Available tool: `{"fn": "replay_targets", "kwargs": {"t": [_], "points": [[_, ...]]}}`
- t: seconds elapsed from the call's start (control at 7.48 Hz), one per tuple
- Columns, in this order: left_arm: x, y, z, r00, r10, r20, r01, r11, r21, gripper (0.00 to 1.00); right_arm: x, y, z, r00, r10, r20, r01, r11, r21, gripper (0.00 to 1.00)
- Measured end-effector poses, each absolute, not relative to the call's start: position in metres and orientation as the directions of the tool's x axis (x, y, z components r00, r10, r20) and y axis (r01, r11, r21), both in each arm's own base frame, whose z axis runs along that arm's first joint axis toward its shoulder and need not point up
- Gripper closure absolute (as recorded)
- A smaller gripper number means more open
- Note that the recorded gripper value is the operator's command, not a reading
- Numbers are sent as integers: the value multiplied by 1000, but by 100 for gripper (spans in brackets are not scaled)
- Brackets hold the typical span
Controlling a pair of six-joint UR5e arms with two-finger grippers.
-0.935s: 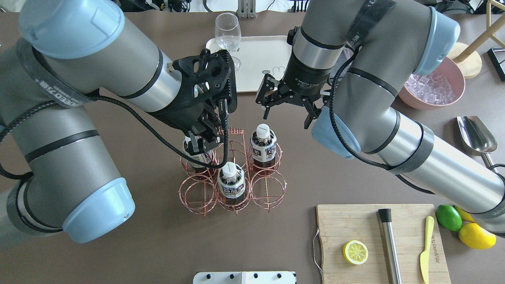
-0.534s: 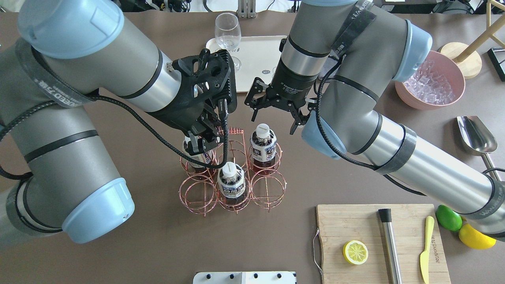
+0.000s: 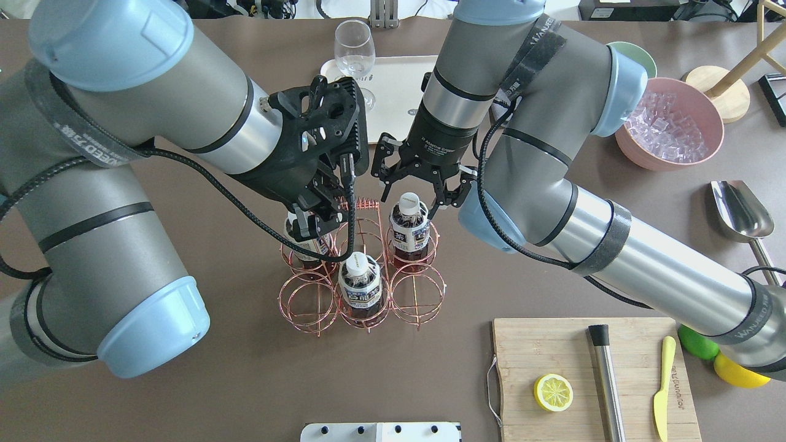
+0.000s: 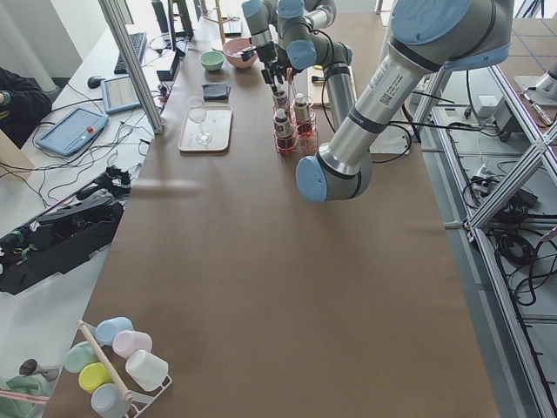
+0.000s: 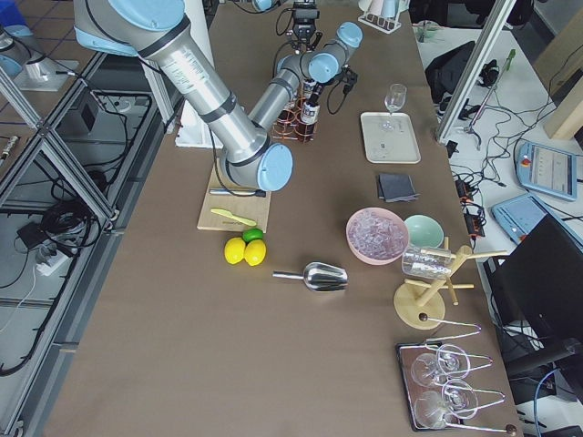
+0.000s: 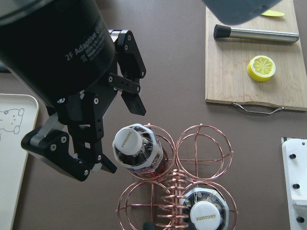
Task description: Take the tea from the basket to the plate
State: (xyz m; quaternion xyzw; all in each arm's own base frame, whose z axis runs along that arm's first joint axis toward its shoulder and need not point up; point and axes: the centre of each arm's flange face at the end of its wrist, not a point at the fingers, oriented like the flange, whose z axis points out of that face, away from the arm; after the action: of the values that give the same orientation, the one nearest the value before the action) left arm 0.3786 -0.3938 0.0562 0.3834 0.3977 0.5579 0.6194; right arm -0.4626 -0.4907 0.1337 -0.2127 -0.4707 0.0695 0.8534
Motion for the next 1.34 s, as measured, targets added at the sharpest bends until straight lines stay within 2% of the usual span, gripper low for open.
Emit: {"fn": "replay_targets", "kwargs": {"t": [0.13,0.27,0.4,0.53,0.67,1.34], "points": [[378,-394,56,61,996,-64,-385,82,919,100,-463,-489,133,545,319,775,92,896,-434,65],[378,-393,56,59,996,-64,-385,82,919,100,-463,-489,132,544,319,776,98,894,-437,70],[378,-393,56,59,996,-64,-385,81,919,100,-462,-489,133,542,322,776,102,892,-441,71],[378,-393,55,59,996,-63,-384,81,920,100,-460,-490,133,541,324,776,103,891,-443,82],[378,-393,55,59,996,-62,-384,80,920,100,-458,-492,133,540,325,776,100,891,-443,100],[378,-393,54,59,996,-62,-382,79,921,100,-411,-495,108,501,348,792,93,889,-449,100]]}}
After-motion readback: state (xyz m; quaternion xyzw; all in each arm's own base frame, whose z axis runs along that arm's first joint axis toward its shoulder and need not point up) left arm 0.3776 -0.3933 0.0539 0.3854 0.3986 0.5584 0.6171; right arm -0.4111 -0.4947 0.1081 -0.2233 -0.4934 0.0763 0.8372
